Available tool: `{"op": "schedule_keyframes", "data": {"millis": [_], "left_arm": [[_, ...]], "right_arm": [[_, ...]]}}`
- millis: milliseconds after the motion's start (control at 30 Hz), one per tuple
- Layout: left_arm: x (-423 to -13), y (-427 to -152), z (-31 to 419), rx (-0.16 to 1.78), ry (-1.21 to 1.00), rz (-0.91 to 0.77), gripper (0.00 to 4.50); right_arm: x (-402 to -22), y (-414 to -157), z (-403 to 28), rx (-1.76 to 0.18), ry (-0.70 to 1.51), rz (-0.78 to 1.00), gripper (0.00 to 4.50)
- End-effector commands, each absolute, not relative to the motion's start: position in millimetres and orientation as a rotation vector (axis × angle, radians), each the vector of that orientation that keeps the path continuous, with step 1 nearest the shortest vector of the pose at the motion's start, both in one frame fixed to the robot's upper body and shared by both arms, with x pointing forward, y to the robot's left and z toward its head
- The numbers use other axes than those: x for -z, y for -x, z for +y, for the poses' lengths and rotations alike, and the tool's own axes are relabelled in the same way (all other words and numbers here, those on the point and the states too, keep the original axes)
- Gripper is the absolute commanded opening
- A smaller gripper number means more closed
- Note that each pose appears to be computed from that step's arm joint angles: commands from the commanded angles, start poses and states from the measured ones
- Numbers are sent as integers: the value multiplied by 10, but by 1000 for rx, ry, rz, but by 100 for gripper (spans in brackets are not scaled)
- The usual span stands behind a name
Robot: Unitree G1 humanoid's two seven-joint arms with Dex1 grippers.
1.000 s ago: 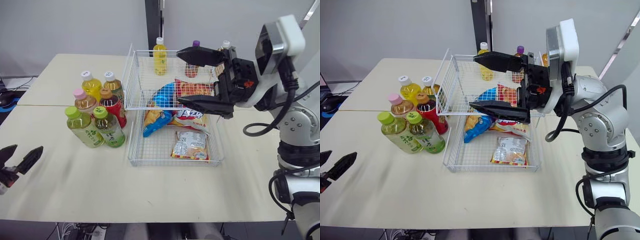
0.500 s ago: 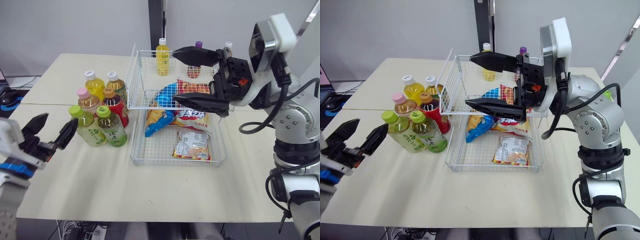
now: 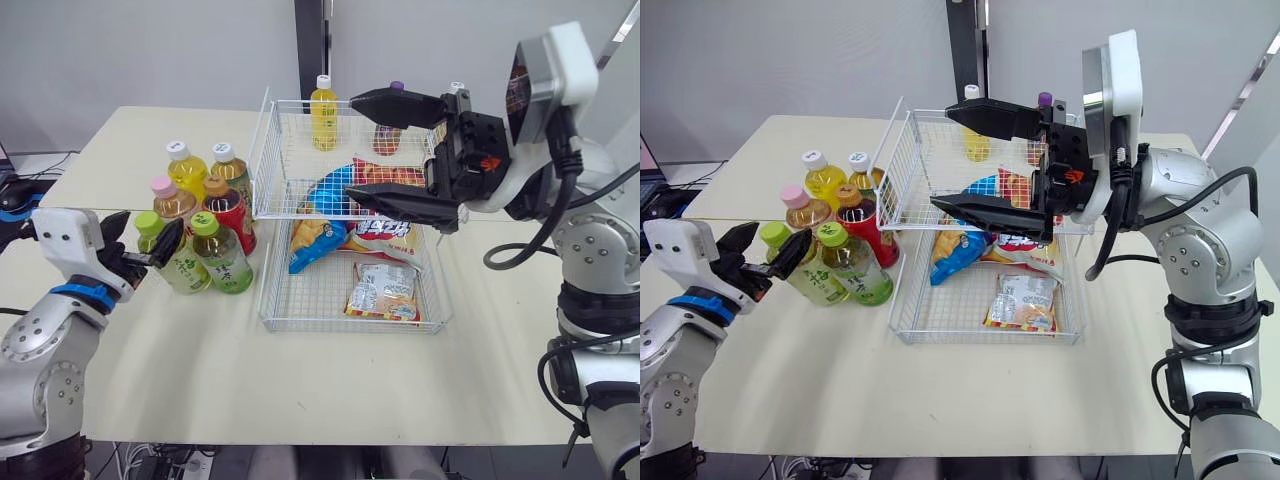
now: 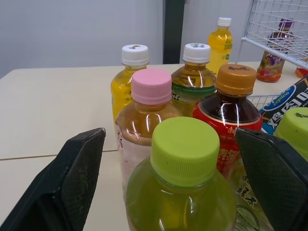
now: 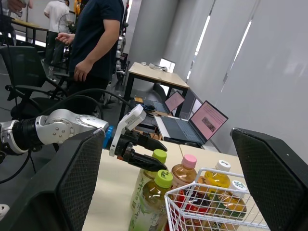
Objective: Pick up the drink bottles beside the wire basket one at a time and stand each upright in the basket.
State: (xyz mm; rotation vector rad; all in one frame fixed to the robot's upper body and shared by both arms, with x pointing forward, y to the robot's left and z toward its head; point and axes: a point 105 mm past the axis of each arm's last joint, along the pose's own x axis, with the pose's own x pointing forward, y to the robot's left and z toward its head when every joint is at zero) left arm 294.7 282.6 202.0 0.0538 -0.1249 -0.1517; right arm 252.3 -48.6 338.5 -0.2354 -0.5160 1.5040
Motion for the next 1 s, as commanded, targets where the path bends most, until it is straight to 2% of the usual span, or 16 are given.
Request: {"op": "schedule_keyframes", "data": {"millis": [33,133,400,700,867,1000], "left_arm": [[-2115,-2950,2770,167,-78,-170,447],[-2105,-2957,2766,168,-81,-168,394],[-2135,-2980,2787,156,-65,-180,146],[-2191,-2939,2837,148,-70,-188,137],[-2522,-2807,2821,257,-64,-255,137],[-2821,-2636,2922,349,-110,-240,137]], "right_arm": [[-3451,-2463,-546,-1483,268,-564,450],[-3454,-2473,-550,-1480,267,-565,450],[-3453,-2490,-542,-1480,270,-570,450],[-3459,-2492,-534,-1480,268,-576,450],[-3457,-2512,-533,-1477,270,-577,450],[-3456,-2543,-533,-1471,270,-581,450]]}}
